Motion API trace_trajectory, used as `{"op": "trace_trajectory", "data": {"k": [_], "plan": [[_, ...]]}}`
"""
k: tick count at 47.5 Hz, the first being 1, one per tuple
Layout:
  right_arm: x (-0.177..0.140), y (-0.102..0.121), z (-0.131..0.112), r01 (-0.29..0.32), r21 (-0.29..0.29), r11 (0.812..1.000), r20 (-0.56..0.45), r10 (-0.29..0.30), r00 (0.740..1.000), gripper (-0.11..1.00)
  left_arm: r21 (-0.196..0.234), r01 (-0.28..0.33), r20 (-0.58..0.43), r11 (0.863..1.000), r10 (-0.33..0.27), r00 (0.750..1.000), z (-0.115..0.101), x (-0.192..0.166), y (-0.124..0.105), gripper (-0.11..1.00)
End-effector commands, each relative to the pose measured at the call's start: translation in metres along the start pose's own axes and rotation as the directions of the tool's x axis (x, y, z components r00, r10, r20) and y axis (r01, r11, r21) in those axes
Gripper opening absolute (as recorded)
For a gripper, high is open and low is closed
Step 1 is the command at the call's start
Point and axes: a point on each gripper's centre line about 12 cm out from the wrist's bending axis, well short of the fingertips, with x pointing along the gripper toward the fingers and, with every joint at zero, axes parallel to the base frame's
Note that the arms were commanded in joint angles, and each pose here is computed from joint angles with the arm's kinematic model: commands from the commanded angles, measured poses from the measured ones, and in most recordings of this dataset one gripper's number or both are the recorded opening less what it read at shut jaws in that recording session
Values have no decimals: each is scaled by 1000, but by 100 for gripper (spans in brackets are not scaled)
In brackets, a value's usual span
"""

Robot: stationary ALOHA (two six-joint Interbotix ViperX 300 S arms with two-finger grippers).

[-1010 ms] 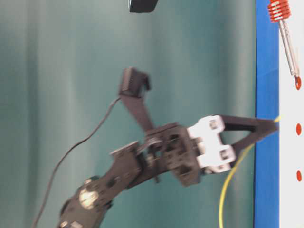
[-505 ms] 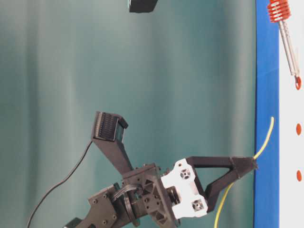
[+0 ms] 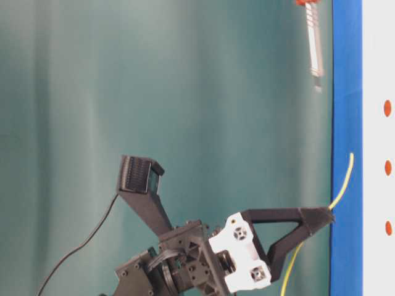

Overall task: Touch the tip of the soldering iron to the tip of the solder at the mark.
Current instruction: 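Withdraw both tools and lower them back onto the table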

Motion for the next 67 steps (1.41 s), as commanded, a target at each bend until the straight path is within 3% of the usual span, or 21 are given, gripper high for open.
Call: {"op": "trace_trajectory", "data": {"k": [1, 14, 19, 27, 34, 40, 50, 60, 67], "plan": [[-11, -1, 4, -1, 4, 1000, 52, 0, 999, 8, 0, 5, 60, 1000, -5, 998, 8, -14, -1, 3], [-10, 1, 5, -18, 49, 999, 73, 14, 997, 8, 3, 17, 77, 1000, -17, 997, 8, -14, -6, 3], [-12, 8, 8, -49, 74, 996, 90, 42, 995, 8, 5, 40, 85, 999, -40, 996, 7, -19, -19, 3], [-24, 37, 14, -165, 31, 986, 134, 159, 978, 8, 9, 98, 101, 995, -98, 990, -2, -32, -50, 3], [-33, 67, 16, -278, -34, 960, 160, 280, 947, 8, 14, 166, 122, 986, -167, 979, -17, -44, -81, 3], [-36, 90, 14, -359, -91, 929, 158, 370, 916, 8, 35, 240, 160, 970, -243, 957, -29, -56, -109, 3], [-27, 123, 6, -444, -145, 884, 104, 460, 882, 8, 92, 377, 241, 922, -388, 890, -54, -71, -152, 3], [-3, 150, -2, -470, -171, 866, 16, 479, 877, 8, 159, 441, 227, 883, -468, 854, -86, -56, -181, 3], [19, 164, -11, -477, -179, 861, -35, 479, 877, 8, 176, 447, 191, 877, -476, 858, -107, -32, -189, 3]]}}
